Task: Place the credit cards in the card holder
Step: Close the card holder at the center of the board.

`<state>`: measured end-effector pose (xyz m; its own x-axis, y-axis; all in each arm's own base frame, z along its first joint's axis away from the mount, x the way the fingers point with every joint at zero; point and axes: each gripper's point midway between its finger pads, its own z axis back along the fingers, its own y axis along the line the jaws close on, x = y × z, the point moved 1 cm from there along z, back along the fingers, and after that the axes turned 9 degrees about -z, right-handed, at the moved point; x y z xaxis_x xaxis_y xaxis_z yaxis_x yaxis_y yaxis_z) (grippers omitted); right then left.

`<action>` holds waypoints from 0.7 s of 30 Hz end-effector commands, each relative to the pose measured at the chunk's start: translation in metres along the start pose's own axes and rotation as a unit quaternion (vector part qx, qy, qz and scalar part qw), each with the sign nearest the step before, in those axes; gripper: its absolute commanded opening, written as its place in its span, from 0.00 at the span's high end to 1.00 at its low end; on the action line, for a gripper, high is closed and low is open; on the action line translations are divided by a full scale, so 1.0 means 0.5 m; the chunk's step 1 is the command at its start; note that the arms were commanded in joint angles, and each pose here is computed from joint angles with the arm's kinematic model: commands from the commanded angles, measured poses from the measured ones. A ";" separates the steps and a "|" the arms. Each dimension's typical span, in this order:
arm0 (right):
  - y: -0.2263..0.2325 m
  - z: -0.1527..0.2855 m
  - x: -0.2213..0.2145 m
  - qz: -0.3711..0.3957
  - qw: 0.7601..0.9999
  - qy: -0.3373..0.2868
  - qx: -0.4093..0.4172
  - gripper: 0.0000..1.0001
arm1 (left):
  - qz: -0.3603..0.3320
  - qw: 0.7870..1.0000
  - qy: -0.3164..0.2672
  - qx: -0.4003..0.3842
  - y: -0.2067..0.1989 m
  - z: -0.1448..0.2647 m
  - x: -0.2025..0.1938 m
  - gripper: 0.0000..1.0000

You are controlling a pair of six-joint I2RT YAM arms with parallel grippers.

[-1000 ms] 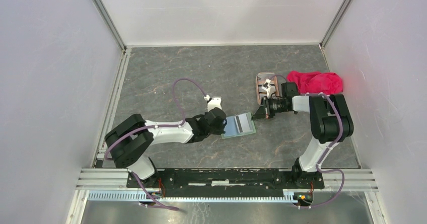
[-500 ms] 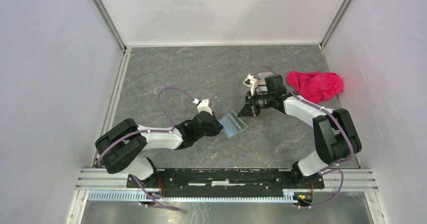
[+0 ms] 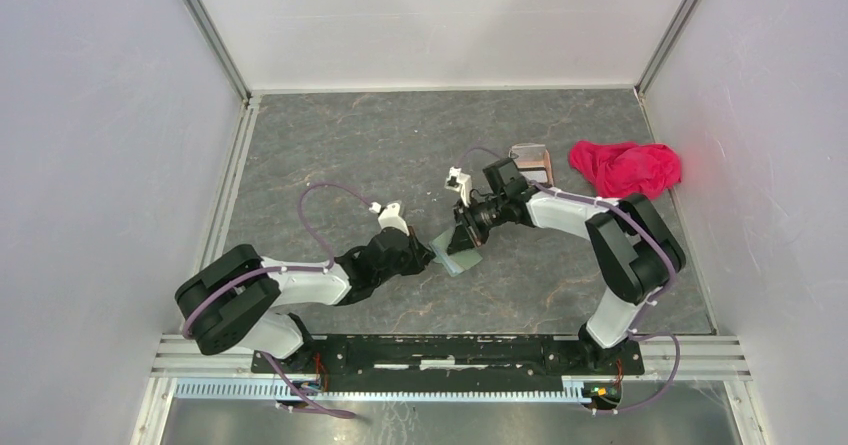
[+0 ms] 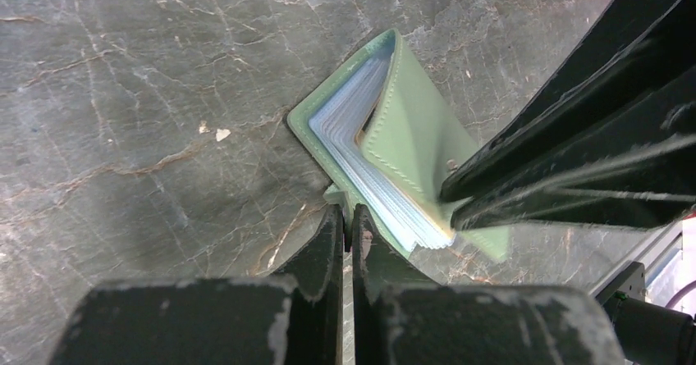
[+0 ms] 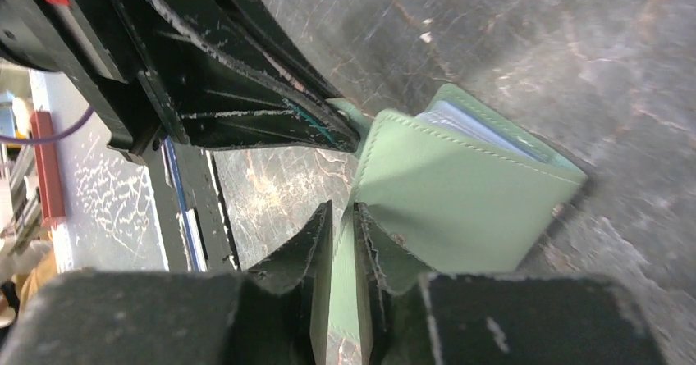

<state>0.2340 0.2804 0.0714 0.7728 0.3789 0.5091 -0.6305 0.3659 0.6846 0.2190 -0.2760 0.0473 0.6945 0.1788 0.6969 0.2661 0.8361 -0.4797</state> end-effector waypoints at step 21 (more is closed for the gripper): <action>-0.076 0.122 0.062 0.140 0.985 -0.046 -0.092 0.94 | 0.028 0.999 -0.042 -0.014 0.006 0.005 0.028 0.98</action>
<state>0.2727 0.2446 0.1183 0.5611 0.3851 0.7328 -0.8277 0.2698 0.4920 0.2198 -0.2664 0.0423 0.6875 0.2160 0.6933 0.2431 0.8312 -0.5000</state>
